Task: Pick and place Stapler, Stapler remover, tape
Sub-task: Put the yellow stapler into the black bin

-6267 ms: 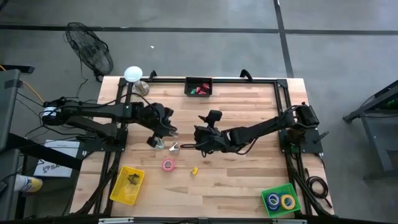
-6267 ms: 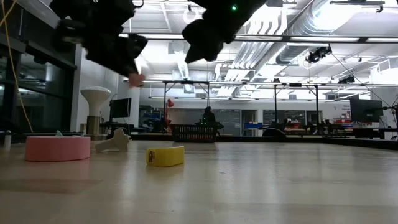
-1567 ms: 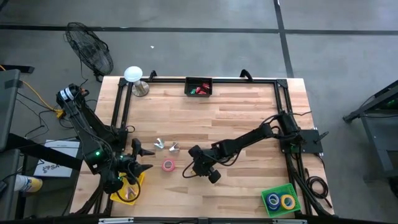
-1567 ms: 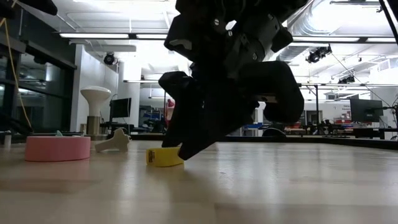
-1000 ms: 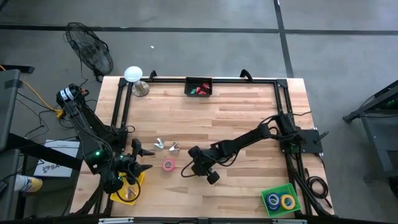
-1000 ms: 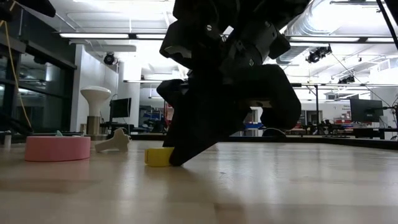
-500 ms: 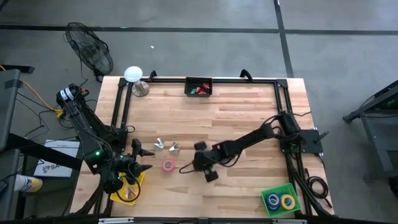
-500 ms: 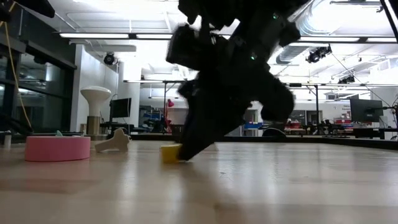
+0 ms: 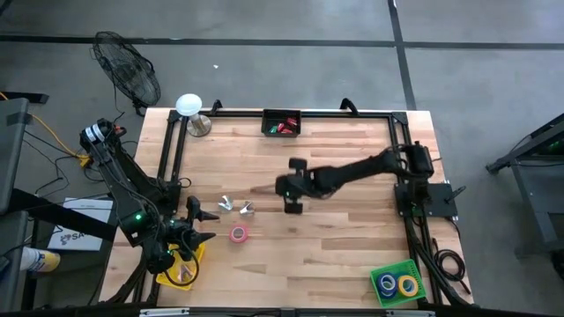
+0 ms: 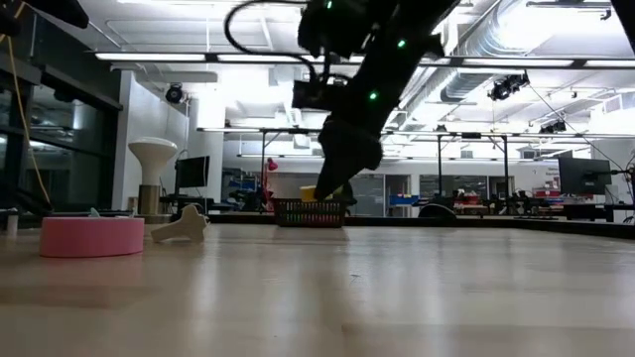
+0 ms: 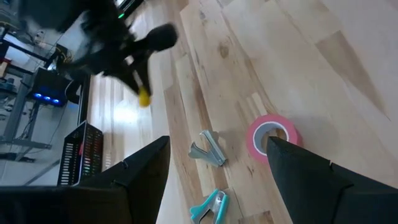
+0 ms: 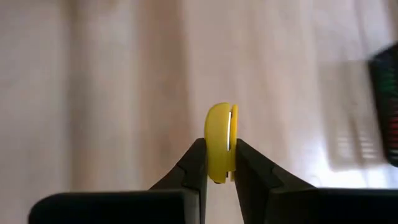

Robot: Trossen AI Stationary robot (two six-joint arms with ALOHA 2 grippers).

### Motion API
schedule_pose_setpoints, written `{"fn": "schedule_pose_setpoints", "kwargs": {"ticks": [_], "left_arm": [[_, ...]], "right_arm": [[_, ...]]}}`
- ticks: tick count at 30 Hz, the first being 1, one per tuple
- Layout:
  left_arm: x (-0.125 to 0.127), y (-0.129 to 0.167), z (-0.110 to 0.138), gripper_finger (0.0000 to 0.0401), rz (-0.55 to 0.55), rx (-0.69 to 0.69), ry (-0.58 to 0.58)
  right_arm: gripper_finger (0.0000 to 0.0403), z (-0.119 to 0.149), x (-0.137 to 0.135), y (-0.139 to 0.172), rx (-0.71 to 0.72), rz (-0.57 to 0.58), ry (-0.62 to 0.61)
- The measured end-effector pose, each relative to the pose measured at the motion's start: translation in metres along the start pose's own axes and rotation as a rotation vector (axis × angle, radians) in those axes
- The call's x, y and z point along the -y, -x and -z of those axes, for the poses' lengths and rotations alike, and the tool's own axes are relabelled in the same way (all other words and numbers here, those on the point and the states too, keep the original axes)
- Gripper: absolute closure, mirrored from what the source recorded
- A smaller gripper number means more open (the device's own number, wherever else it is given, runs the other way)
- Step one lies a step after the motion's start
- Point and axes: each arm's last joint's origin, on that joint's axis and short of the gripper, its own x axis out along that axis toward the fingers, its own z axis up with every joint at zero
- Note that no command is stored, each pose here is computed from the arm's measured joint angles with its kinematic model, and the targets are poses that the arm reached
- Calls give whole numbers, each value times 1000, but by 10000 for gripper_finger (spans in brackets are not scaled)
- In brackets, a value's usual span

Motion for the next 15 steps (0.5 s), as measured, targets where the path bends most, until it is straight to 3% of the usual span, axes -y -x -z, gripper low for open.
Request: {"fn": "schedule_pose_setpoints", "kwargs": {"ticks": [15], "left_arm": [[0,0,0,140,-2,1,1]], "right_arm": [[357,5,144,-34,97,190,-147]]}}
